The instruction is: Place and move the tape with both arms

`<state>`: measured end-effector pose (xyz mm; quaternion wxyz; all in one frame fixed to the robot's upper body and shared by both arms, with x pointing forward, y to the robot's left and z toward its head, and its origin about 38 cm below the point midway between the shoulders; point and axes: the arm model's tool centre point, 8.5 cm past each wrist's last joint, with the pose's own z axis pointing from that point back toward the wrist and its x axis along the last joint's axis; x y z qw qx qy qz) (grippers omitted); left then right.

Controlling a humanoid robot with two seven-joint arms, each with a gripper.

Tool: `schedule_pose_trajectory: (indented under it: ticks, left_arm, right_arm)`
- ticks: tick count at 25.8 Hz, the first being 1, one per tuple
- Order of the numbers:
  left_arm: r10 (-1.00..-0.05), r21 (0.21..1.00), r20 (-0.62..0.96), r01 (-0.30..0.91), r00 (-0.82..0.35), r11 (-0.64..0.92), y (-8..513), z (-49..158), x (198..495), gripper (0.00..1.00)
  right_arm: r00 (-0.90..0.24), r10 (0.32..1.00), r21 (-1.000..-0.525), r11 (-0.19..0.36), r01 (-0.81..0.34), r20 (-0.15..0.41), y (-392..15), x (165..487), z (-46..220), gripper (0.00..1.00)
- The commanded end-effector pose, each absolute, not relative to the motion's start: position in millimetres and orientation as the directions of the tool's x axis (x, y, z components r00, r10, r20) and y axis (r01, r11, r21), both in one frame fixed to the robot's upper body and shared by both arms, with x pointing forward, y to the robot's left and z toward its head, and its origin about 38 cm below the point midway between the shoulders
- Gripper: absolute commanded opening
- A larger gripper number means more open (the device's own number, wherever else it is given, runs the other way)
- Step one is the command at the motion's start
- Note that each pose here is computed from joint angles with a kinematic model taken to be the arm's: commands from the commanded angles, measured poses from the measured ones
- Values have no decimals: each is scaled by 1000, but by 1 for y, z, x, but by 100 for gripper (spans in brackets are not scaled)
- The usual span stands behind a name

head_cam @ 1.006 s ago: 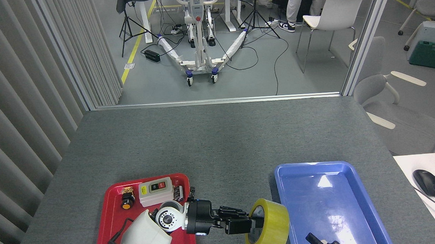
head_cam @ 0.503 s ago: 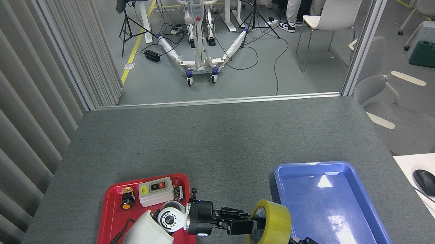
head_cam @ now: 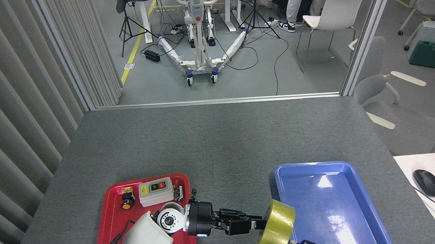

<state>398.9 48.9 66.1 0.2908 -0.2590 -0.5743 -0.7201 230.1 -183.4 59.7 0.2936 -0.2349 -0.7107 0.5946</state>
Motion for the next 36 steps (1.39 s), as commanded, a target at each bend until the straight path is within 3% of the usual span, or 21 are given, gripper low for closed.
schedule_pose_trajectory:
  ticks: [1,3,5,9,13,16,19,21,23,26,30,32,34,36]
  left_arm:
    - [-128,675,708,719,-694,-165,51,66,401,62]
    - [-133,682,703,715,-699,-155,55,70,405,87]
    - [-144,691,697,711,-703,-126,63,76,413,97]
    - [-162,704,691,707,-705,-69,76,86,425,98]
    - [-240,711,689,702,-683,43,127,90,441,97]
    - [-307,656,736,747,-603,105,149,68,427,97]
    - [-502,661,684,741,-529,119,179,72,424,97]
    - [-642,769,561,616,-522,171,206,83,424,98]
    - [-735,883,433,409,-522,230,231,97,418,98]
    - [-815,944,329,150,-477,293,255,108,402,98]
    - [-897,967,251,141,-364,214,268,84,382,98]
    - [-959,995,74,87,-274,52,275,75,372,98]
    - [-983,995,-88,23,-163,-93,282,74,359,98]
    - [-993,995,-103,11,-50,-104,289,80,349,99]
  right_arm:
    - [-715,686,-984,180,-13,135,-188,230,60,0]
    - [-707,694,-985,173,-14,132,-193,229,59,0]
    - [-701,701,-986,168,-13,129,-198,229,59,0]
    - [-669,734,-988,157,1,116,-217,231,61,0]
    - [-649,754,-991,137,1,104,-231,234,62,0]
    - [-579,812,-997,43,-63,72,-246,246,54,0]
    - [-434,900,-986,-41,-162,33,-264,271,47,0]
    - [-349,937,-975,-58,-213,21,-278,283,45,0]
    - [-289,957,-969,-78,-236,-7,-294,297,51,0]
    - [-237,971,-948,-93,-305,-19,-305,312,49,0]
    - [-200,980,-925,-86,-369,-11,-305,325,42,0]
    - [-215,977,-908,-82,-410,9,-300,329,37,0]
    - [-216,976,-895,-71,-441,28,-298,330,35,0]
    - [-194,981,-892,-62,-448,29,-300,330,34,0]
